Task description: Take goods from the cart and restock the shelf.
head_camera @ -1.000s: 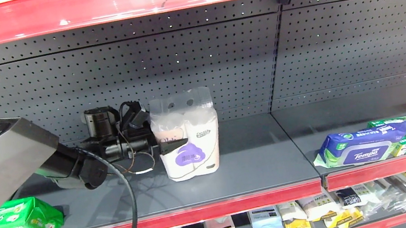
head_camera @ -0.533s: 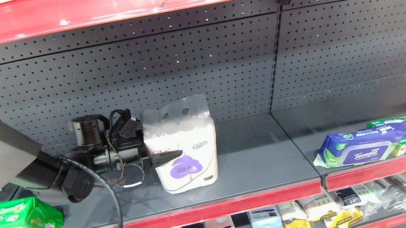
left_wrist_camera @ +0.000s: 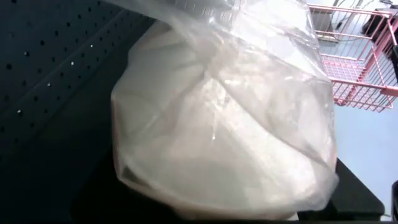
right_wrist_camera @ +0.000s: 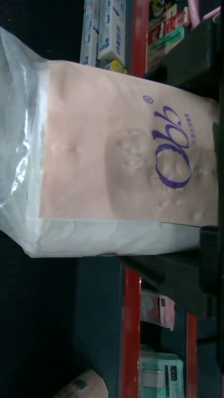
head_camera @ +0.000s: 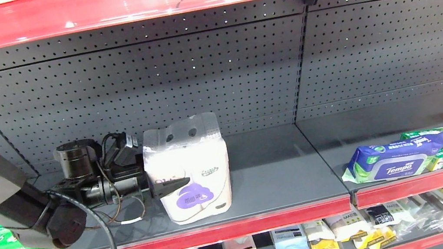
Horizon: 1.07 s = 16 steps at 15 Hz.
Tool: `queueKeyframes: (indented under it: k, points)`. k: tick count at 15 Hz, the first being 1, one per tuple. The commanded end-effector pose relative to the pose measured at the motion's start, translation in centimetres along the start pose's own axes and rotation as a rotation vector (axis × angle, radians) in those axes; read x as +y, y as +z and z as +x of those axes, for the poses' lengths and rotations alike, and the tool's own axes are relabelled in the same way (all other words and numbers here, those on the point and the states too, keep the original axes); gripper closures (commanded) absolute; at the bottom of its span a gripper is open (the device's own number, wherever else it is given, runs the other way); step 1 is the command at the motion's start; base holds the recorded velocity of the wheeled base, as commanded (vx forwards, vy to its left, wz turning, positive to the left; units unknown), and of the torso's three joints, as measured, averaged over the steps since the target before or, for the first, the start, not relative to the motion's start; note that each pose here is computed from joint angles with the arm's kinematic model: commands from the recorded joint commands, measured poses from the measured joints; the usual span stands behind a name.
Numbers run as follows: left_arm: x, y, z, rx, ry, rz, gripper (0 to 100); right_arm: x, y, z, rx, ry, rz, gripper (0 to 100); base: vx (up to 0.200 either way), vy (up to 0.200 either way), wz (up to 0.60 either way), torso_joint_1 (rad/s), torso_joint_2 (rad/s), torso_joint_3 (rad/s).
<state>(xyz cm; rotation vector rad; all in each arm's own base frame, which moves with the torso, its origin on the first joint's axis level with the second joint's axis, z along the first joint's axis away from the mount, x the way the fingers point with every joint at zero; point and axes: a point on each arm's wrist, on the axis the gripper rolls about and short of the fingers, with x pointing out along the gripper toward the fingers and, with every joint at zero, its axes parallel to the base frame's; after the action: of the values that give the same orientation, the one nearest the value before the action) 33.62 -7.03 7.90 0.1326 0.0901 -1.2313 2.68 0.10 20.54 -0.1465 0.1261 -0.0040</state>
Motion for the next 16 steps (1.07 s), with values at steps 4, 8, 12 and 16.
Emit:
queueKeyframes:
  k: [4, 8, 12, 16]
  points:
    - [-1.4, -1.0, -0.6, 0.004, -0.024, -0.023, 100, 0.0, 0.0, 0.1, 0.005, 0.002, -0.002, 100, 0.0, 0.0, 0.0, 0.0, 0.0, 0.0]
    - [-1.5, -0.8, -0.7, -0.006, -0.034, -0.012, 100, 0.0, 0.0, 0.1, 0.003, 0.0, -0.002, 100, 0.0, 0.0, 0.0, 0.0, 0.0, 0.0]
    - [-2.6, -1.0, -1.2, 0.006, -0.044, -0.04, 100, 0.0, 0.1, 0.1, 0.002, 0.0, -0.001, 100, 0.0, 0.0, 0.0, 0.0, 0.0, 0.0]
    - [-2.8, -1.2, -1.3, 0.009, -0.045, -0.046, 100, 0.0, 0.1, 0.1, 0.002, 0.0, -0.001, 100, 0.0, 0.0, 0.0, 0.0, 0.0, 0.0]
